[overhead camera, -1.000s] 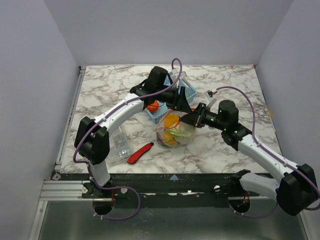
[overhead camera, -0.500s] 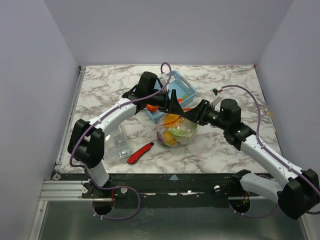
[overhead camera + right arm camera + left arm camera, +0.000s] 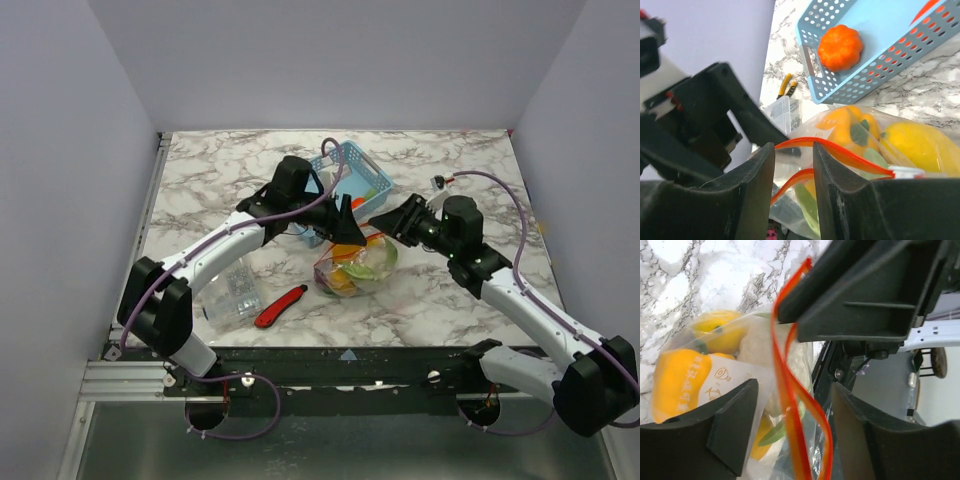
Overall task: Place the food in the zip-top bag and seal the zipper
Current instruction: Adjust the zipper food storage bag at the center of the board.
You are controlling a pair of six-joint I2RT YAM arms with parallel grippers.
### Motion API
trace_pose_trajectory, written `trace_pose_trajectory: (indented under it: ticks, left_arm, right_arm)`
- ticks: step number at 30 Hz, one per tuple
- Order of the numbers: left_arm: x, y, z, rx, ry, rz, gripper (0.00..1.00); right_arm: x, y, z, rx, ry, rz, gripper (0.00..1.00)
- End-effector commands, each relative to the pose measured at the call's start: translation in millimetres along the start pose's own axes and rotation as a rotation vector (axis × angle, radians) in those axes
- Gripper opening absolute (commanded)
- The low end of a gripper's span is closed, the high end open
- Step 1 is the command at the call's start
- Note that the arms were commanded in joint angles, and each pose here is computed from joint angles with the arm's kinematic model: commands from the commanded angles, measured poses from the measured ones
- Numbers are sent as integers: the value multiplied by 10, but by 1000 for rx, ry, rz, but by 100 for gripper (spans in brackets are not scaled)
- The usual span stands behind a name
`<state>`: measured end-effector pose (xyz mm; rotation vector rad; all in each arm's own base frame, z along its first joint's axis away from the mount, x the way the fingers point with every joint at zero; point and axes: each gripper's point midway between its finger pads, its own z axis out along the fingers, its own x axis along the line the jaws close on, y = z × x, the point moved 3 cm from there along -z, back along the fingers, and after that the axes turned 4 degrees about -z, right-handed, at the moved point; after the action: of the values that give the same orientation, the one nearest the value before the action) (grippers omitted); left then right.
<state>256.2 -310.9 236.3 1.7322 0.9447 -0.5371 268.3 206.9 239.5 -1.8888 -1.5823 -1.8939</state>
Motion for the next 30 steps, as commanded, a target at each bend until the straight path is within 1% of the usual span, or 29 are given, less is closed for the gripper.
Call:
trace_pose_trajectory:
  ticks: [1,2,4,6,7,8,9,13,14,16,18,20,23,24,25,27,28,30]
  left_arm:
    - [-31,-137,141,18,91,104,54]
    - [4,-134,158,19,112,99,51]
    - [117,-97,156,1,189,80,37]
    - [165,-63,141,-2,227,83,22]
    - [196,-52,130,-1,243,76,13]
    - [210,-35,121,0,247,75,8]
    - [238,-28,117,8,248,67,0]
    - [322,39,53,9,222,19,0]
    - [328,51,38,12,209,8,0]
    - [354,89,-2,10,191,-7,0]
    - [367,131,-48,9,155,-32,0]
    - [401,182,-99,6,117,-71,0]
    - [407,240,-143,11,66,-110,0]
    - [398,256,-154,11,52,-116,0]
    - [403,266,-164,10,43,-121,0]
    - [403,280,-184,13,28,-132,0]
    - [407,290,-203,12,18,-138,0]
    - [416,298,-216,13,3,-154,0]
  right_arm:
    - [-83,55,143,-10,-31,35,37]
    - [-85,46,159,0,-29,34,36]
    - [-58,54,162,6,-20,25,36]
    - [-4,107,130,-2,-18,-3,36]
    - [9,145,112,-8,-27,-27,36]
    - [37,210,94,-18,-37,-65,36]
    - [11,230,72,-8,-67,-94,36]
    - [-8,444,-35,-34,-127,-239,37]
    - [-11,518,-71,-55,-140,-277,40]
    - [-75,639,-132,-118,-182,-329,53]
    - [-115,719,-166,-168,-171,-377,60]
    - [-110,764,-206,-204,-91,-416,64]
    - [-78,786,-315,-285,78,-451,68]
    - [-67,766,-339,-294,136,-474,68]
    - [-112,774,-342,-297,145,-474,68]
    - [-231,733,-321,-254,199,-449,66]
    - [-277,669,-333,-211,279,-434,65]
    - [-479,632,-414,-166,375,-353,63]
